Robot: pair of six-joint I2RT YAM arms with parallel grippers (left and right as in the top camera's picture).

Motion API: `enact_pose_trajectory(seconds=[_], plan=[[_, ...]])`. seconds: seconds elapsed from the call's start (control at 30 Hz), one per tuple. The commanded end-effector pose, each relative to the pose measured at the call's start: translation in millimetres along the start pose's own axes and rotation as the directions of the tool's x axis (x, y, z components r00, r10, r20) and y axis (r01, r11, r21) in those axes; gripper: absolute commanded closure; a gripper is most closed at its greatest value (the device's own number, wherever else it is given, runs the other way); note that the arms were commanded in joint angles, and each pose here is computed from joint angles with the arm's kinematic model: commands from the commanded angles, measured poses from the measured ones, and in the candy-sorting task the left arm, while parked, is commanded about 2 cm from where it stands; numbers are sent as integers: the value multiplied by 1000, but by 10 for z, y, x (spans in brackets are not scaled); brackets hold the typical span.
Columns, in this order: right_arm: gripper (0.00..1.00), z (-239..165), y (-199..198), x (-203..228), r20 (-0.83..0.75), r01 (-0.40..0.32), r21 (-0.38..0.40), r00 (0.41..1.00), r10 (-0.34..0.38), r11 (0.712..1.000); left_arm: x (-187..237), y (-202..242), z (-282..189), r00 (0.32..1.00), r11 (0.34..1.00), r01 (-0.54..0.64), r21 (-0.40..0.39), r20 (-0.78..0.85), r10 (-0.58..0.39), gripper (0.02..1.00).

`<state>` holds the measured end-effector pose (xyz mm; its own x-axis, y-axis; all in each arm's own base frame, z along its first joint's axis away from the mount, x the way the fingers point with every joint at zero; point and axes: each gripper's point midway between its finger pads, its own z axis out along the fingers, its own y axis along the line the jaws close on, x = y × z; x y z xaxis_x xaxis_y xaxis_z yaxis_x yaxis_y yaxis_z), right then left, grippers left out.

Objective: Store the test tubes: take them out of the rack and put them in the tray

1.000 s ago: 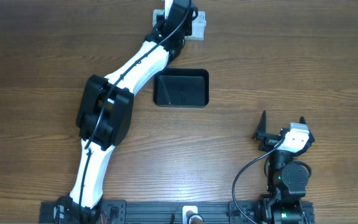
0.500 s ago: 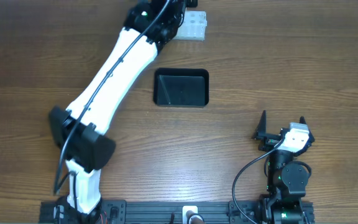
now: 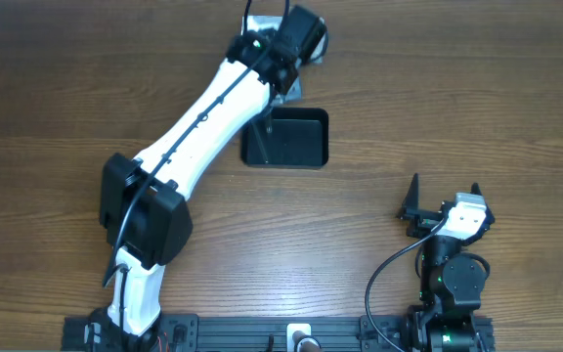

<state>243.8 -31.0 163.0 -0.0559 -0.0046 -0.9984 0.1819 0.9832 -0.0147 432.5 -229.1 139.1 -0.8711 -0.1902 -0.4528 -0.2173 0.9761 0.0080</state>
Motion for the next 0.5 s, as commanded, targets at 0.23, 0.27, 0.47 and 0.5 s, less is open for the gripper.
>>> enact_pose_trajectory(seconds=[0.23,0.27,0.47,0.5], plan=[[9,1,-7,18,-2,4,2,1000,-4,1000,339,23,444,997,998,44,-38,-57,-47,978],[9,1,-7,18,-2,4,2,1000,-4,1000,338,24,455,997,998,44,-41,-55,-46,978],[9,1,-7,18,-2,4,2,1000,-4,1000,427,16,632,997,998,25,-64,-78,-30,976],[7,1,-7,18,-2,4,2,1000,-4,1000,429,7,653,997,998,14,-62,-78,-19,976]])
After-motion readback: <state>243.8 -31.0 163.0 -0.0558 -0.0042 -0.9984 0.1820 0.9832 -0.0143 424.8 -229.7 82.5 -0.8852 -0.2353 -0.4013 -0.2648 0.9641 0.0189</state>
